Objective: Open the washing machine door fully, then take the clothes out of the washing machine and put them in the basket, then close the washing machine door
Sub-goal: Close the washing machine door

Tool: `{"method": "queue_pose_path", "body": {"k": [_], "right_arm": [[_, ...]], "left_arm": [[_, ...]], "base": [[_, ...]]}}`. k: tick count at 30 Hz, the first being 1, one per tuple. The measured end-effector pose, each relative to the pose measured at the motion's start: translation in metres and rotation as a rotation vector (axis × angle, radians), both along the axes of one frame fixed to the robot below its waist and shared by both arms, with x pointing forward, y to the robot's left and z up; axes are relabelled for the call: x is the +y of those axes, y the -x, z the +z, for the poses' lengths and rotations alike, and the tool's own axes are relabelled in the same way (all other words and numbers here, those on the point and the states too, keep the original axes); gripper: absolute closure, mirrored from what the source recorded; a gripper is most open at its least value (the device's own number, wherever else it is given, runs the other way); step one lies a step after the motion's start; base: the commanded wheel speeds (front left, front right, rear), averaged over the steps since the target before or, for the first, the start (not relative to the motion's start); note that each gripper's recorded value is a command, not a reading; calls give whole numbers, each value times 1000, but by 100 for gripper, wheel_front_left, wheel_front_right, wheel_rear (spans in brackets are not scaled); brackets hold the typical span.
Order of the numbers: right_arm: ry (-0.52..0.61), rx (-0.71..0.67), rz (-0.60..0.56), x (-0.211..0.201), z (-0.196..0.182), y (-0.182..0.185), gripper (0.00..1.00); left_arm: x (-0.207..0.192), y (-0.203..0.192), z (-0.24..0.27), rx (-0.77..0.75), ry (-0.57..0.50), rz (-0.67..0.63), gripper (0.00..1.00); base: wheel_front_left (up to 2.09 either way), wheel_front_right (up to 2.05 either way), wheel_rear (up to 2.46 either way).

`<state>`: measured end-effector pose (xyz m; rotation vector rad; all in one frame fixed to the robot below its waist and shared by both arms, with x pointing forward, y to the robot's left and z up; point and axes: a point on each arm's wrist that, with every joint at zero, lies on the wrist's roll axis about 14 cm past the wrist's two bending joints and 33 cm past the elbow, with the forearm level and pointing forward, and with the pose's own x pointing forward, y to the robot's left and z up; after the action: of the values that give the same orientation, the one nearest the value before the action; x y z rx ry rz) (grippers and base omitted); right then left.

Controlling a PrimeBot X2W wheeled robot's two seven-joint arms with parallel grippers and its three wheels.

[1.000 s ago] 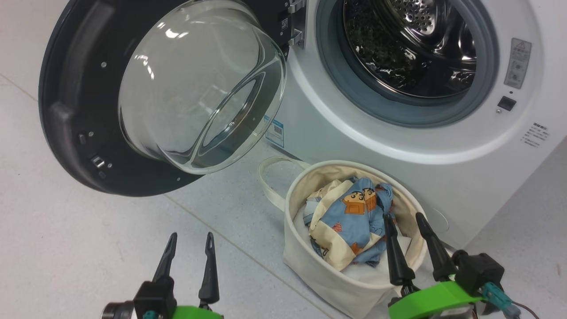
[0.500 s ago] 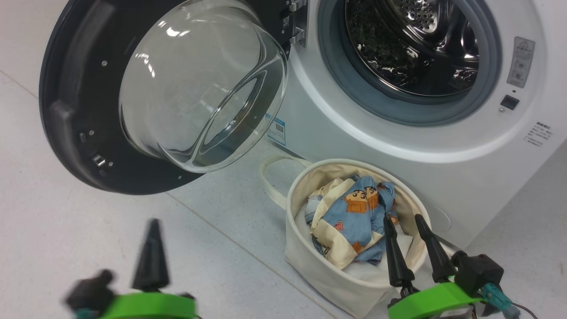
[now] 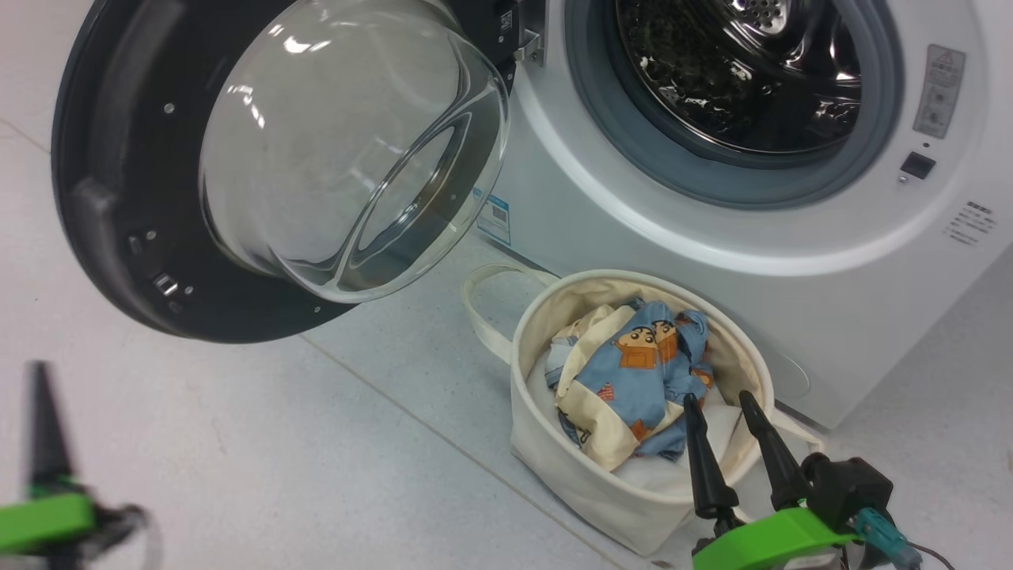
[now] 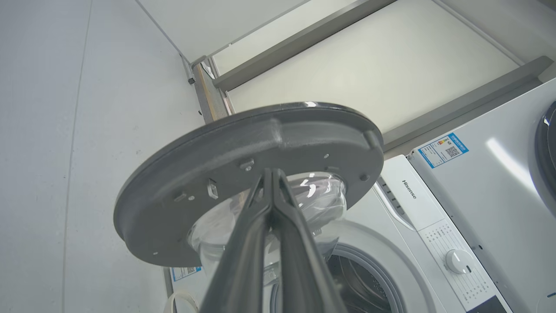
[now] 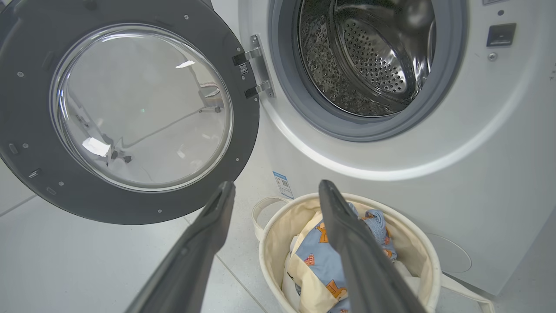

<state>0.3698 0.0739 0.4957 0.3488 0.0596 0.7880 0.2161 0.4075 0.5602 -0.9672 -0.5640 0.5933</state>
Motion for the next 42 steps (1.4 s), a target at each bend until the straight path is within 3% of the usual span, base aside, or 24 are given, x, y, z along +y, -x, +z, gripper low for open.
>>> {"method": "queue_pose_path", "body": {"k": [3, 8, 16, 23, 28, 35, 42], "right_arm": [[3, 4, -3, -1, -2, 0, 0], [12, -3, -25, -7, -4, -8, 0], [55, 7, -32, -11, -20, -15, 0], [65, -15, -80, -28, -17, -27, 0], [75, -7, -108, -39, -21, -30, 0], [87, 9, -142, -51, -27, -33, 0], [91, 9, -165, -59, -27, -36, 0]], "left_arm": [[23, 8, 5, -5, 17, 19, 100], [69, 16, 0, -13, 151, 73, 100], [116, -15, 15, -78, 248, 81, 100], [147, -15, -11, -11, 347, 169, 100], [146, -40, -23, 121, 334, 138, 100], [124, -89, -28, 175, 373, -21, 100], [102, -112, -29, 213, 385, -180, 100]], "base": [[0, 0, 0], [0, 0, 0], [0, 0, 0], [0, 0, 0], [0, 0, 0], [0, 0, 0], [0, 0, 0]]}}
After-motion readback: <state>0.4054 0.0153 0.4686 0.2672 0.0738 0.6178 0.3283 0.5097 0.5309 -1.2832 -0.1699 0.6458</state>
